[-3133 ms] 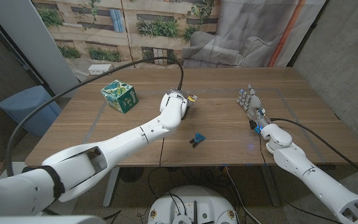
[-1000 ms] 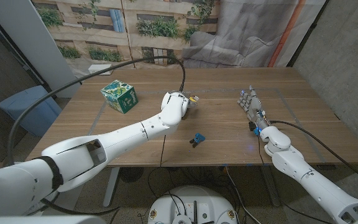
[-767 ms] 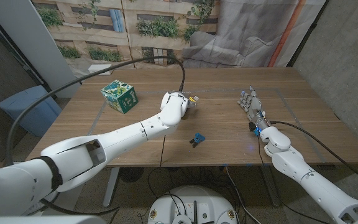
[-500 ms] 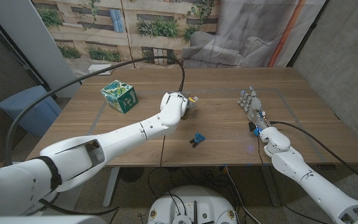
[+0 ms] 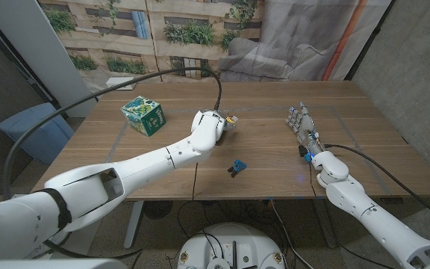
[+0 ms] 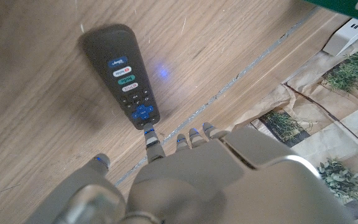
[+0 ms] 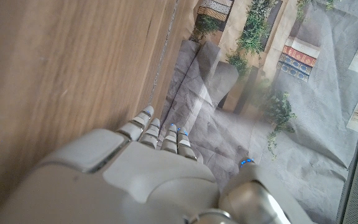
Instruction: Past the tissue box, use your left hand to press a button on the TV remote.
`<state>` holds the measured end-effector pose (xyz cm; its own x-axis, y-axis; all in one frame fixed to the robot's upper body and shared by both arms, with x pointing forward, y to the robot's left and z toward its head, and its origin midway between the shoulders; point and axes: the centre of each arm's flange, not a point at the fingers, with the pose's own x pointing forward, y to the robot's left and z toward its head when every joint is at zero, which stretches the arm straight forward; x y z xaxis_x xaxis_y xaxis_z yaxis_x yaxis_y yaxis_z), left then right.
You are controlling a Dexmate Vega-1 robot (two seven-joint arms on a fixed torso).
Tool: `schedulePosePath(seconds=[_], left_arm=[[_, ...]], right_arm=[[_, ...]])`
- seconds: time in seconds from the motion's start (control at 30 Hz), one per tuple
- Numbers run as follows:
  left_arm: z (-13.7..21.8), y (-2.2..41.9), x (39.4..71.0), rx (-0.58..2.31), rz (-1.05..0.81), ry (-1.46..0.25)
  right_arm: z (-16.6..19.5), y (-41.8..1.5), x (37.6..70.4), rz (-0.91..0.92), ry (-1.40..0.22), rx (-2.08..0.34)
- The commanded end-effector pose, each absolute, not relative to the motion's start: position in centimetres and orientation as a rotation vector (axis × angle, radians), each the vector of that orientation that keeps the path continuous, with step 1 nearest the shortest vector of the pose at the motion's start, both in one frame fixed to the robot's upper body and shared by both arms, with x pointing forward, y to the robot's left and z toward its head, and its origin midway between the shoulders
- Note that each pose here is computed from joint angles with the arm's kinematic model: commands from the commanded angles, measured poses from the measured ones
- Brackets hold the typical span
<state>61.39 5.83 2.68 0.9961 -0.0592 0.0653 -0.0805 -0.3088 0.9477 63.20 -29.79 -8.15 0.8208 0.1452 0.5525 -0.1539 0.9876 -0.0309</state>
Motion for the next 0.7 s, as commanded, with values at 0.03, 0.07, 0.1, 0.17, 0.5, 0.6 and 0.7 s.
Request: schedulePosePath(seconds=[0.03, 0.07, 0.1, 0.17, 0.5, 0.6, 0.7], left_arm=[[3.5, 6.1, 60.8, 1.882, 0.042, -0.120], [3.5, 6.1, 60.7, 1.882, 0.042, -0.122], [3.5, 6.1, 60.6, 1.882, 0.042, -0.125], [3.6, 6.2, 60.4, 1.881, 0.044, -0.125], [4.1, 7.0, 59.1, 1.869, 0.068, -0.137], [4.3, 7.2, 58.8, 1.867, 0.077, -0.147], [4.7, 7.5, 58.4, 1.860, 0.082, -0.155]], right_arm=[[-7.9, -29.9, 63.3, 0.150, -0.582, 0.020], [-7.9, -29.9, 63.4, 0.149, -0.585, 0.023], [-7.9, -29.8, 63.4, 0.148, -0.585, 0.022], [-7.8, -29.8, 63.5, 0.147, -0.586, 0.022], [-7.6, -29.7, 63.7, 0.154, -0.585, 0.021], [-7.5, -29.6, 63.8, 0.154, -0.586, 0.021], [-7.4, -29.6, 63.9, 0.153, -0.587, 0.019]])
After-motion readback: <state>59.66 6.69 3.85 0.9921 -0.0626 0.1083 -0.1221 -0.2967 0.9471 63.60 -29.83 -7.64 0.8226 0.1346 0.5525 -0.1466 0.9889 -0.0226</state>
